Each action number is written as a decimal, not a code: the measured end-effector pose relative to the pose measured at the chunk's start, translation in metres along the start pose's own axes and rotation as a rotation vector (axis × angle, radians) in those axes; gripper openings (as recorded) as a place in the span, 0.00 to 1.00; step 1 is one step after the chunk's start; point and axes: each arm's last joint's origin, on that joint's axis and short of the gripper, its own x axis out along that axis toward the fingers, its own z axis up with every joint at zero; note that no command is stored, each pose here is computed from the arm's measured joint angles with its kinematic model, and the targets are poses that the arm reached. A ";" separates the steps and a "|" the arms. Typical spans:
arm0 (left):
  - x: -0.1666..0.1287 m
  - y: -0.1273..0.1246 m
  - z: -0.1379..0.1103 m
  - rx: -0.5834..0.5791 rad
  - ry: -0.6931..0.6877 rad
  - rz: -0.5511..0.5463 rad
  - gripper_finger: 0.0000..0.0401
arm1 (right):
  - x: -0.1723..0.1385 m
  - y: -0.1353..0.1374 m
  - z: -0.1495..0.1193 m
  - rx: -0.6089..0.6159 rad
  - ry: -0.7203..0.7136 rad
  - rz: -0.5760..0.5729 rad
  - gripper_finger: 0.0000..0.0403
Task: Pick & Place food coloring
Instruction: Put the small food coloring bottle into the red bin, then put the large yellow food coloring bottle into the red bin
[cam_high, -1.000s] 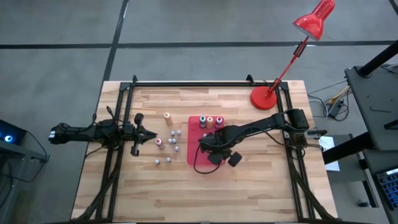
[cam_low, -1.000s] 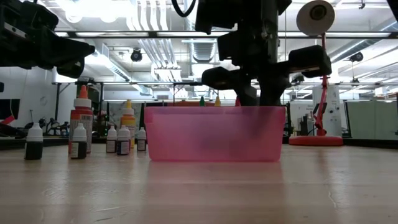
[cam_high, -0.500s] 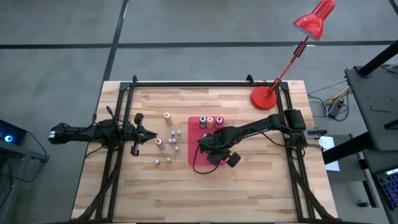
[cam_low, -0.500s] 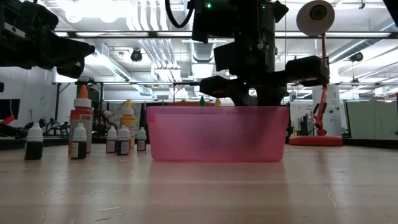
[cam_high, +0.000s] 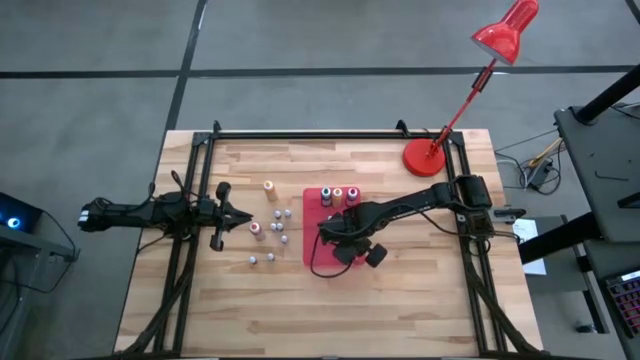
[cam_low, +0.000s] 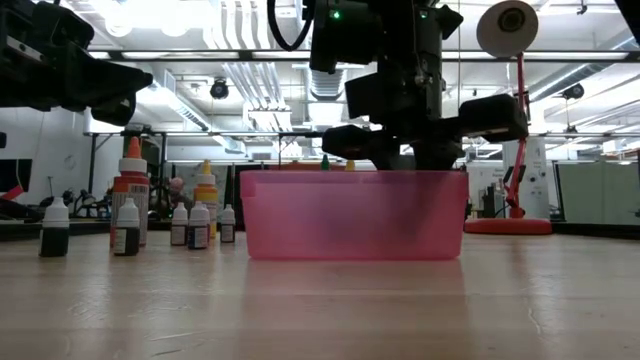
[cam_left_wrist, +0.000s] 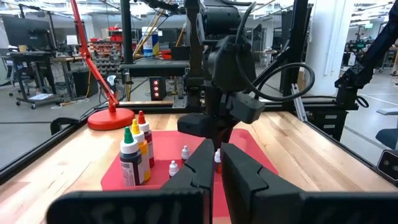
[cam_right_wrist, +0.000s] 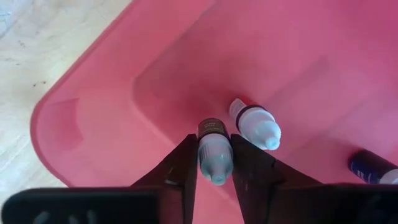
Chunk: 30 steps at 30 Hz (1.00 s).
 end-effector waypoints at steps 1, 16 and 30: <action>0.000 0.000 0.000 0.000 0.000 0.000 0.01 | 0.000 0.000 0.000 0.001 0.001 0.000 0.21; 0.000 0.000 0.000 0.000 0.000 0.000 0.01 | 0.000 0.000 -0.001 0.007 0.008 0.005 0.28; 0.000 0.000 0.000 0.000 0.000 0.000 0.01 | -0.002 -0.004 -0.008 0.064 0.029 0.016 0.17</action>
